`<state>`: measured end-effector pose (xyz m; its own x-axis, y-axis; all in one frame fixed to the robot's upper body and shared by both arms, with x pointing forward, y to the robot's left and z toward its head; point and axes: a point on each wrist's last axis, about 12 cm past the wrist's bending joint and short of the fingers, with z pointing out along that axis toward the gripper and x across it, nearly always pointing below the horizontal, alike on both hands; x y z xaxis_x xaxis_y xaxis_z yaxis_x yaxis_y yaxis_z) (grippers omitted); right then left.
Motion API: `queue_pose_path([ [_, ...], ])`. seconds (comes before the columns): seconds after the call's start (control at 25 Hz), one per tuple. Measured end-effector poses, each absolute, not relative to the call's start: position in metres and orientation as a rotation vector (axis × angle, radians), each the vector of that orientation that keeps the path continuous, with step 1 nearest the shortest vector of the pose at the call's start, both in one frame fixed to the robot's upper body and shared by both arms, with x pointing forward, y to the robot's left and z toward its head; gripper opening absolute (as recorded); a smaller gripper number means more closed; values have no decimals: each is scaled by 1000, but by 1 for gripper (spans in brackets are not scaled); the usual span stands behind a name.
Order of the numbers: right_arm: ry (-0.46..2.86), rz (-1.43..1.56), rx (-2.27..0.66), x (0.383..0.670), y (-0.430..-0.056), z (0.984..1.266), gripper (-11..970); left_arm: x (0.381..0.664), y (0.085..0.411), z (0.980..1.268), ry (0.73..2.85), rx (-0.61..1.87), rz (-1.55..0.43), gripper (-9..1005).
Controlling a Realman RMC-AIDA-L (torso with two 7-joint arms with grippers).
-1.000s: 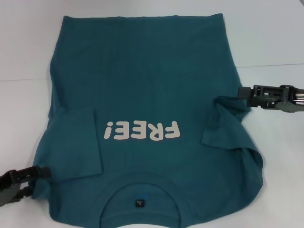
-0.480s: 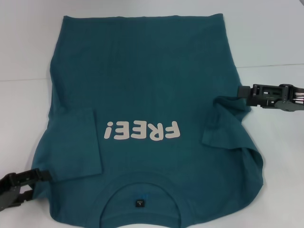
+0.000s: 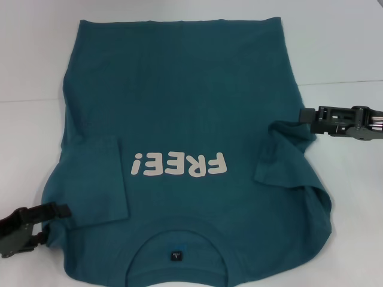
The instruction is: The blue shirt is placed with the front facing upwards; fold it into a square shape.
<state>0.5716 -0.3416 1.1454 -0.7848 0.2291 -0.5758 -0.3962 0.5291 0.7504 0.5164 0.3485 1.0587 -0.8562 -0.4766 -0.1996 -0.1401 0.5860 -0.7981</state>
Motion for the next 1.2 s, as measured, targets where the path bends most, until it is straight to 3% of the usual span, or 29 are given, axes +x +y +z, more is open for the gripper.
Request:
queue_pose_path([
  [1.12,2134,1263,-132,569,-344,1144,941,518,349,1058,2443,-493,-1145,891],
  [1.2,2134,1263,-130,569,-344,1144,941,518,349,1058,2449,-494,-1136,844],
])
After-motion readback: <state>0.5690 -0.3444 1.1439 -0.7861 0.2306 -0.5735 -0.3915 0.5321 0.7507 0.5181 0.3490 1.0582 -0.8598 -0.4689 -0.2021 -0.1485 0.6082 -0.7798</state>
